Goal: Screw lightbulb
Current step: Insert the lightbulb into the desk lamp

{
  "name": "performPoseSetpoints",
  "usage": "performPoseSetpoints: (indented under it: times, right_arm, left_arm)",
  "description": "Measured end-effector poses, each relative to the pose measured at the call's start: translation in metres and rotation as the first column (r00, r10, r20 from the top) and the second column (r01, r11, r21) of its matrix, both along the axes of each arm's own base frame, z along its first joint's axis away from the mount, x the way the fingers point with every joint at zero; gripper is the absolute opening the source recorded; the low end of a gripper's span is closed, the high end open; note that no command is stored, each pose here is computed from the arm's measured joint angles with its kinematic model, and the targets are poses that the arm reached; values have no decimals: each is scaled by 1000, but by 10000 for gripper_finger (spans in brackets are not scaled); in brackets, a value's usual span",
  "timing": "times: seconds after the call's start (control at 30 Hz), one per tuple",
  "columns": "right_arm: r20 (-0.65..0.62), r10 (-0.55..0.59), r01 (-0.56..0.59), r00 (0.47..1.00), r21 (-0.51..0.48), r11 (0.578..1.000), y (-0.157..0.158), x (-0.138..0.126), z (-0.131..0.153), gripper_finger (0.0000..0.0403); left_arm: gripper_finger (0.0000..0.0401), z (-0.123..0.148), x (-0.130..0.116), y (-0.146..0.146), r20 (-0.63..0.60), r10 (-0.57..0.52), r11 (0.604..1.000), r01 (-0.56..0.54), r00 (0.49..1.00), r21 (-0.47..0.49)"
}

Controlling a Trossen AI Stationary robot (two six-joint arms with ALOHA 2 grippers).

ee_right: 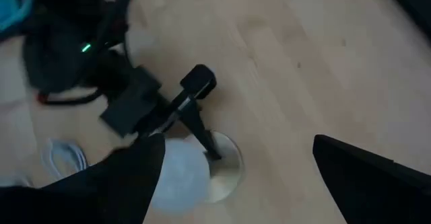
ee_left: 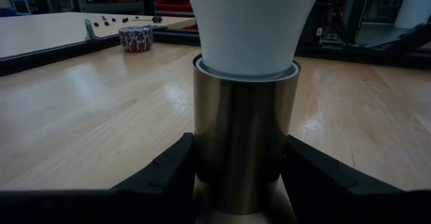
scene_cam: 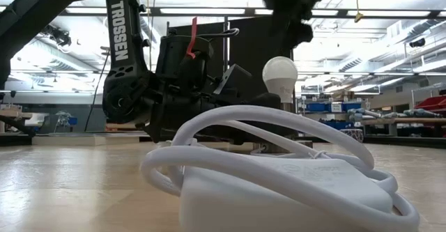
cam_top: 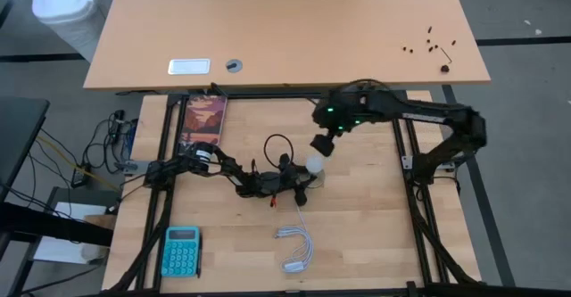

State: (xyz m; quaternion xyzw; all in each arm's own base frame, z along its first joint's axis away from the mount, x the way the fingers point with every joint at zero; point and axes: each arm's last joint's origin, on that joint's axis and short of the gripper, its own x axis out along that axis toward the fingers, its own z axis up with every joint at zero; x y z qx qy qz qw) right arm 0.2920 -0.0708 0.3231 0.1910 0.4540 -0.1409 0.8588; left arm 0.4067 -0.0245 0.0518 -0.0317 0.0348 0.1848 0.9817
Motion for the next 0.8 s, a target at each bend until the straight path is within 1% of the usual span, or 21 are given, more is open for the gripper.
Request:
performPoseSetpoints:
  times: [0.03, 0.1, 0.27, 0.33, 0.43, 0.53, 0.6, 0.7, 0.8]
  right_arm:
    - [21, 34, -33, 999, -27, 999, 4, -6, 1, 385]
    - [77, 65, -61, 995, -54, 997, 12, -20, -5, 378]
    - [257, 43, -33, 965, -46, 998, 25, -53, -44, 357]
    - [283, 39, -33, 958, -25, 999, 31, -64, -65, 351]
    - [288, 52, -53, 956, -7, 999, 40, -76, -94, 346]
    - [280, 74, -75, 957, -5, 997, 46, -84, -120, 346]
    - [305, 100, -98, 947, -22, 995, 49, -85, -131, 346]
    - [353, 162, -144, 921, -79, 987, 53, -82, -136, 346]
    - [346, 179, -147, 921, -118, 982, 54, -78, -138, 345]
  left_arm:
    - [198, 0, 0, 0, 0, 0, 1000, 0, 1000, 1]
    - [198, 0, 0, 0, 0, 0, 1000, 0, 1000, 1]
    - [198, 0, 0, 0, 0, 0, 1000, 0, 1000, 1]
    - [198, 0, 0, 0, 0, 0, 1000, 0, 1000, 0]
    - [198, 0, 0, 0, 2, 0, 1000, 0, 1000, -3]
    - [198, 0, 0, 0, 7, 1, 1000, -1, 1000, -17]
    - [198, 0, 0, 0, 7, 1, 1000, -1, 1000, -16]
    - [198, 0, 0, 0, 7, 1, 1000, -1, 1000, -16]
    - [198, 0, 0, 0, 6, 1, 1000, -1, 1000, -15]
